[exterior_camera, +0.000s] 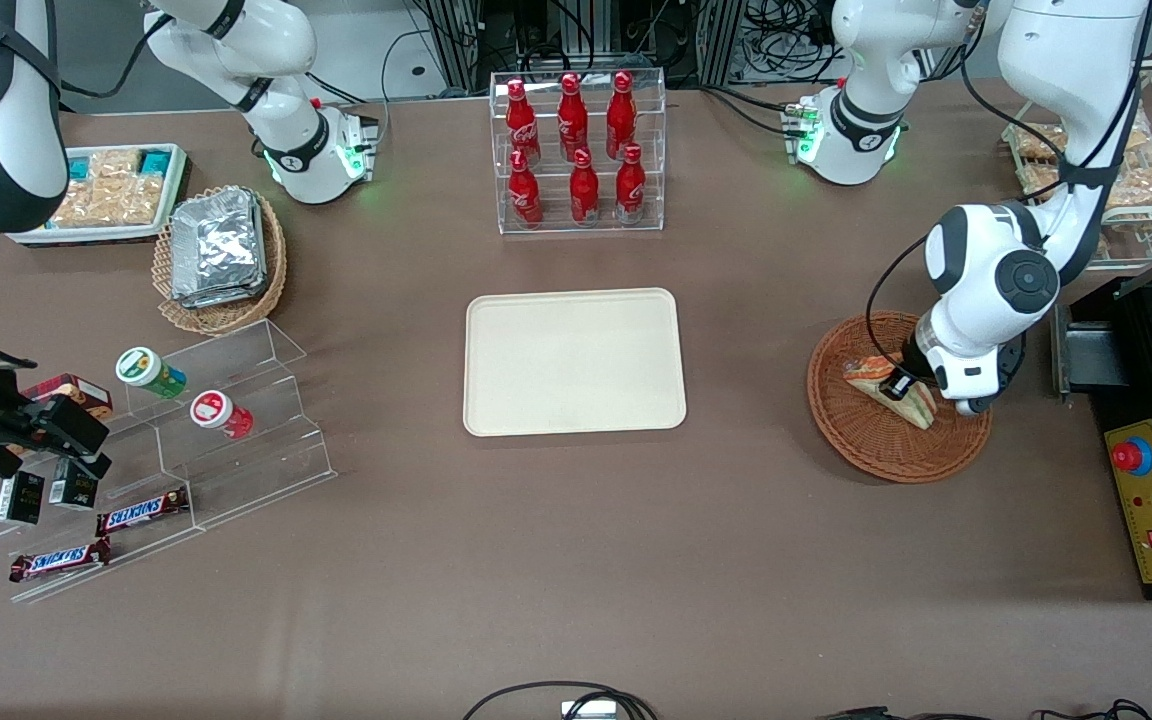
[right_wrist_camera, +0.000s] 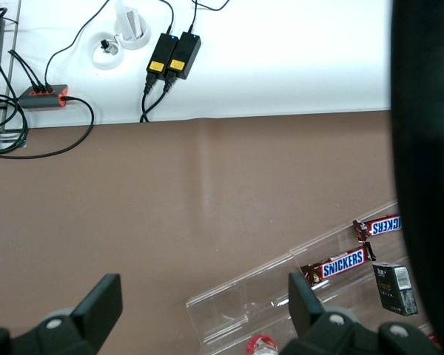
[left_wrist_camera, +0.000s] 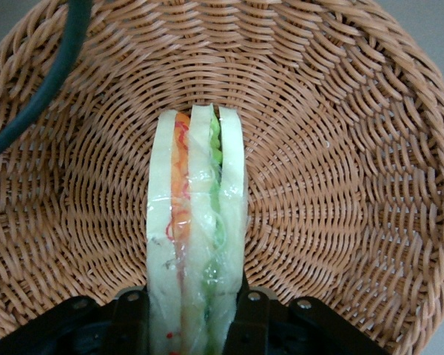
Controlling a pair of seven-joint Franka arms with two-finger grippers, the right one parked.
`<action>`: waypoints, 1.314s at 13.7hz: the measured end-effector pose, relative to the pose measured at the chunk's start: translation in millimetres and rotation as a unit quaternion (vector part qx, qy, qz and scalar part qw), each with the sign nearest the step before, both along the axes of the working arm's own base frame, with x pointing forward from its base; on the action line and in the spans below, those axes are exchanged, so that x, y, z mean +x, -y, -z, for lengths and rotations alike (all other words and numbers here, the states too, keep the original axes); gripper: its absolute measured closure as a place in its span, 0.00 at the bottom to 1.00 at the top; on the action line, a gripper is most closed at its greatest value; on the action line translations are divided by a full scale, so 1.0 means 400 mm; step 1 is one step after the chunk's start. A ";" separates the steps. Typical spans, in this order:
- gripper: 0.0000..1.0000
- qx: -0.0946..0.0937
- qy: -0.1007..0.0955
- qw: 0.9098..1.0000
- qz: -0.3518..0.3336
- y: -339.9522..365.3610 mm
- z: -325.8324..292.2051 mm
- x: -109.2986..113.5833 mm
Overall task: Place sandwich from basket to tray
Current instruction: 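Lower the left gripper around the sandwich and close on it, then lift the sandwich and carry it with the left gripper over the cream tray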
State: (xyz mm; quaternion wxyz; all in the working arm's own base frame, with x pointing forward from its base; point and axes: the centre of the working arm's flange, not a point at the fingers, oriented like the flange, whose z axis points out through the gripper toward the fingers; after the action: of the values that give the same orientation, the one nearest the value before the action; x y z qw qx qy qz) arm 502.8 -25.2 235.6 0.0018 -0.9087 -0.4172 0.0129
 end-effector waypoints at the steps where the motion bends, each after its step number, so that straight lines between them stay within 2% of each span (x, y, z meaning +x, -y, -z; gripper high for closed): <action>1: 0.67 0.000 0.001 1.000 0.000 0.000 -0.003 0.001; 3: 0.70 0.002 -0.005 1.000 0.004 0.000 -0.022 0.002; 6: 0.81 0.006 -0.020 0.999 0.038 0.006 -0.126 0.017; 9: 0.81 0.009 -0.034 0.995 0.092 0.066 -0.289 0.052; 11: 0.81 0.010 -0.032 0.991 0.132 0.148 -0.383 0.077; 14: 0.81 0.012 -0.024 0.980 0.197 0.308 -0.426 0.062; 18: 0.81 0.023 -0.026 0.958 0.286 0.512 -0.410 -0.003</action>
State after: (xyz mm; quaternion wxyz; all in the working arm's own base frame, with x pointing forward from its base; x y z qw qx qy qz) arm 501.8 -229.8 399.7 0.0373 -0.9891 -0.1399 0.0261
